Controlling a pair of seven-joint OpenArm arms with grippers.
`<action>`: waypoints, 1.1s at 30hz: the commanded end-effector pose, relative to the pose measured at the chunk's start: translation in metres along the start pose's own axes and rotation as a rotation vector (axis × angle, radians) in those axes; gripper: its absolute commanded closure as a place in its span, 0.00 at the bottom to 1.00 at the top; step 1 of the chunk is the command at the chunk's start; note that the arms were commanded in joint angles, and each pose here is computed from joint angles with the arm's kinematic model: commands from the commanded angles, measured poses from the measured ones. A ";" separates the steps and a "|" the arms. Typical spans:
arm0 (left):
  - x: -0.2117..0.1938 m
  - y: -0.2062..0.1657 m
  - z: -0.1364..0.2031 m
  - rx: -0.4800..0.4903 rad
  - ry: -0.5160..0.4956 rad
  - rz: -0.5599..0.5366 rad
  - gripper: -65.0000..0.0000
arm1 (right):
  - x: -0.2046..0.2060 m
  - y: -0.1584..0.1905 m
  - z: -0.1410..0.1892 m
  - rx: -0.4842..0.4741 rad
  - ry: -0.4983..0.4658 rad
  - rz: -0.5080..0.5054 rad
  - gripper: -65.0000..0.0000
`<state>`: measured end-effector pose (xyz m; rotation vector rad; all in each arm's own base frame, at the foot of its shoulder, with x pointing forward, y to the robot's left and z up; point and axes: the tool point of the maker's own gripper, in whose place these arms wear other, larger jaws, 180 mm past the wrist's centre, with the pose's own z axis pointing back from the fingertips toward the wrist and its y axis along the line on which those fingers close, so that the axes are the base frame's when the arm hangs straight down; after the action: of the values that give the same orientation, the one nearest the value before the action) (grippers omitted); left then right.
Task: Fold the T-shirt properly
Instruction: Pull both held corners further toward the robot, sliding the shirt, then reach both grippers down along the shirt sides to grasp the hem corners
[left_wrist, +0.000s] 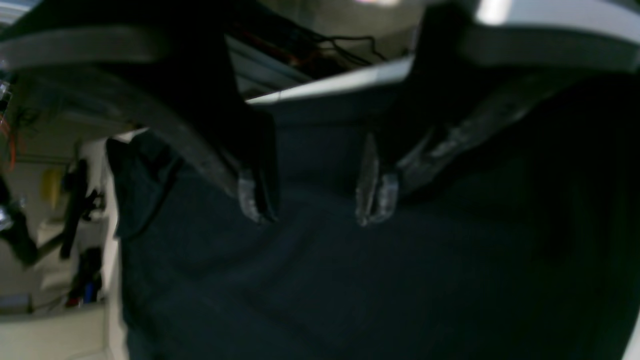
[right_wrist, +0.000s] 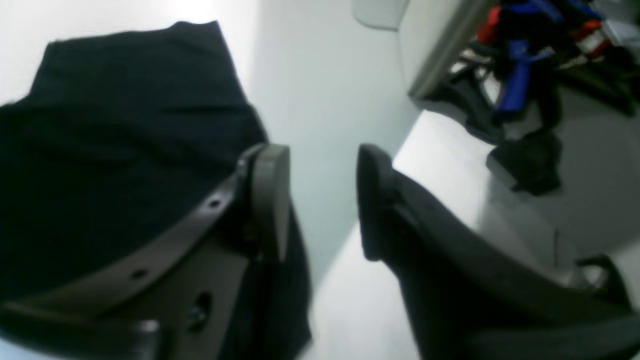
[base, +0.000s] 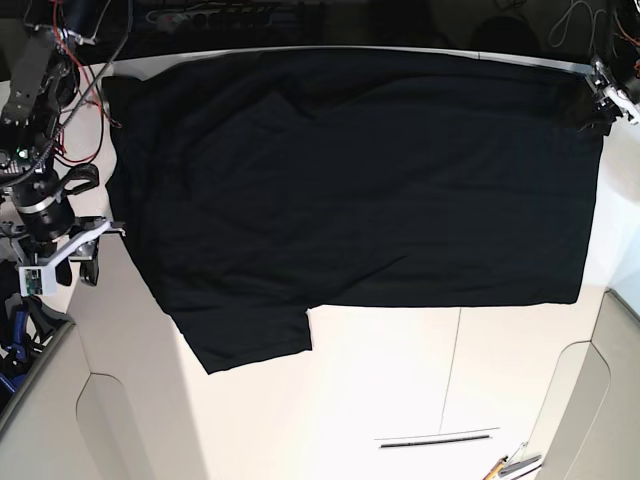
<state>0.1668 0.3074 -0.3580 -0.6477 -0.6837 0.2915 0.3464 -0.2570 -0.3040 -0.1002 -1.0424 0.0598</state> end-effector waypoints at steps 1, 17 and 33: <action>0.016 -0.008 0.004 -0.015 -0.030 -0.047 0.55 | 0.016 -0.009 -0.007 -0.018 -0.045 -0.012 0.60; 0.036 -0.018 -0.003 -0.016 -0.056 -0.115 0.55 | -0.047 0.055 -0.122 0.330 0.228 -0.307 0.51; 0.092 -0.031 -0.014 -0.024 -0.200 -0.200 0.55 | -0.056 0.081 -0.120 0.383 0.272 -0.221 1.00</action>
<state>0.2387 0.3128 -0.3182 -0.5782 -0.8835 0.1854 0.4186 -0.1843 -0.4259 0.3645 -0.7551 0.0268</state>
